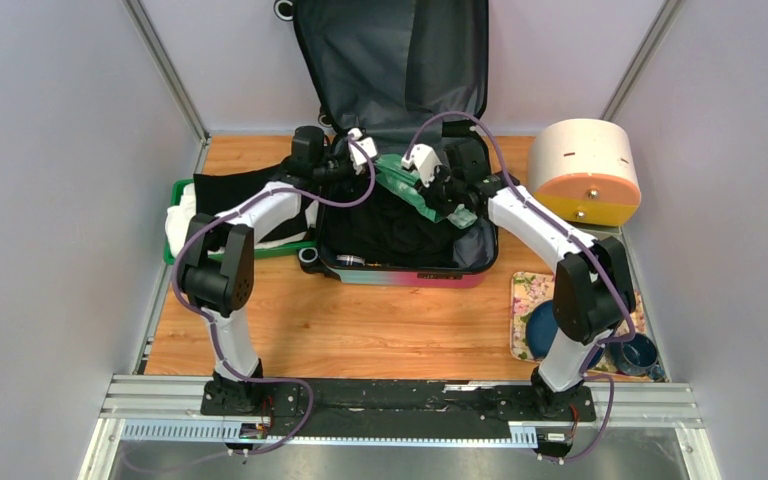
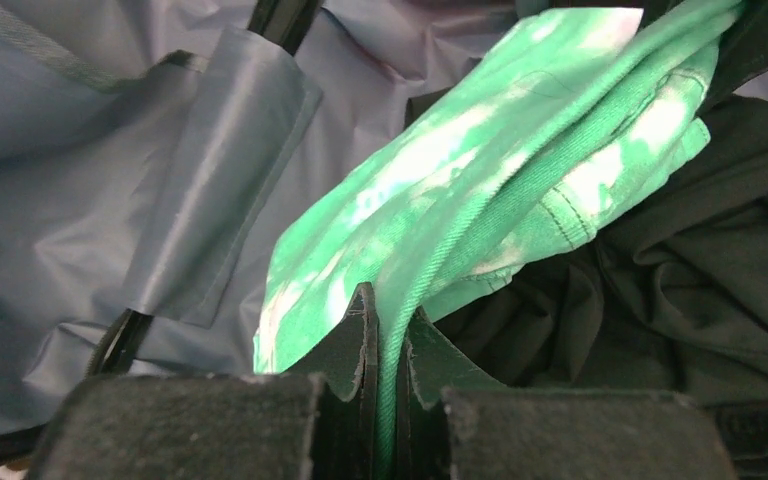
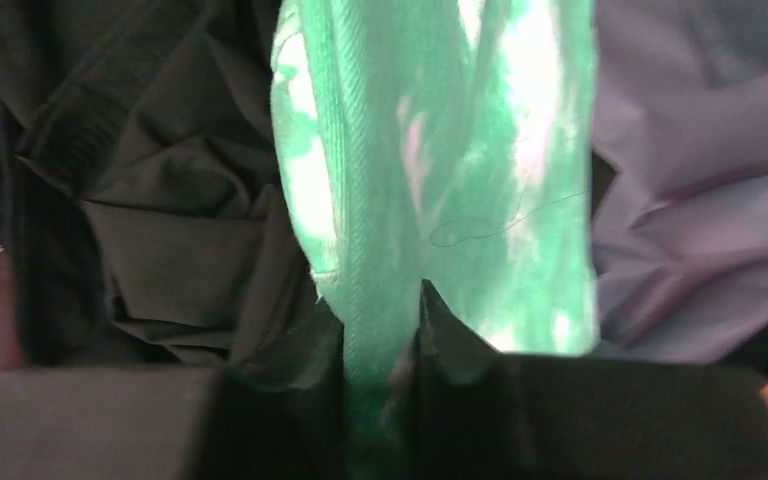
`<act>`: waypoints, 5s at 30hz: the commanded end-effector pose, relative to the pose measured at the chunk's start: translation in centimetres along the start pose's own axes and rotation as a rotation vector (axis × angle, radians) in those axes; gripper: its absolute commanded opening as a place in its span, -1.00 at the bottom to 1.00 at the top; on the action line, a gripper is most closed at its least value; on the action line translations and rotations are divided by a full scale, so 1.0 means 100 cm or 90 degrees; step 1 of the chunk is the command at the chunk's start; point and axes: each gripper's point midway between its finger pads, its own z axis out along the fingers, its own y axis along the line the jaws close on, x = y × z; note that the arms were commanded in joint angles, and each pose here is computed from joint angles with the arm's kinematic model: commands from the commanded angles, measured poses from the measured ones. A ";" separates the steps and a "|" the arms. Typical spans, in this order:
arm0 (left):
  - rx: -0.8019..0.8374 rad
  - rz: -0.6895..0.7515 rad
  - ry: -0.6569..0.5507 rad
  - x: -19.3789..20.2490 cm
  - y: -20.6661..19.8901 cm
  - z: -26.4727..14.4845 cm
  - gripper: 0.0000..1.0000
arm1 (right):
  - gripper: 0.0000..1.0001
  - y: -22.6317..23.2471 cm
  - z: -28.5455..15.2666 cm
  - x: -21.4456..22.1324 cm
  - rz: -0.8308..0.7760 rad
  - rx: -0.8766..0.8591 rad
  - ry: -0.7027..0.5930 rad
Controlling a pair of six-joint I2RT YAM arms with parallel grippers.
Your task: Open, take out, and arrange the luggage
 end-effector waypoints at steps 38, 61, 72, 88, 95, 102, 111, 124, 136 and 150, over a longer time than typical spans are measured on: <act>-0.645 0.056 0.123 0.021 0.101 -0.390 -1.00 | -1.00 0.152 0.069 -0.365 -0.347 0.002 -0.680; -0.122 -0.186 0.208 0.015 -0.002 -0.370 0.58 | 0.69 0.244 0.031 -0.279 -0.400 -0.390 -0.545; -0.300 -0.352 0.213 0.036 0.018 -0.357 0.41 | 0.70 0.168 -0.012 -0.274 -0.156 -0.327 -0.442; -0.275 -0.538 0.442 0.185 -0.090 -0.326 0.25 | 0.50 0.044 -0.031 -0.100 0.167 -0.197 -0.123; -0.204 -0.472 0.310 0.069 -0.013 -0.300 0.48 | 0.47 0.033 -0.039 -0.053 0.154 -0.167 -0.022; -0.159 -0.360 0.253 -0.001 0.027 -0.251 0.46 | 0.30 0.027 -0.045 -0.015 0.129 -0.153 0.067; -0.013 -0.307 0.225 0.006 -0.032 -0.147 0.42 | 0.27 0.038 -0.018 0.018 0.161 -0.184 0.130; -0.007 -0.357 0.206 0.010 -0.039 -0.112 0.39 | -0.75 0.015 0.013 0.003 0.155 -0.150 0.118; -0.161 -0.473 0.145 0.019 0.004 -0.143 0.29 | -1.00 0.057 0.001 -0.106 0.065 -0.244 -0.094; -0.053 -0.417 0.095 0.012 -0.038 -0.131 0.39 | -1.00 0.025 -0.011 -0.079 0.064 -0.193 -0.042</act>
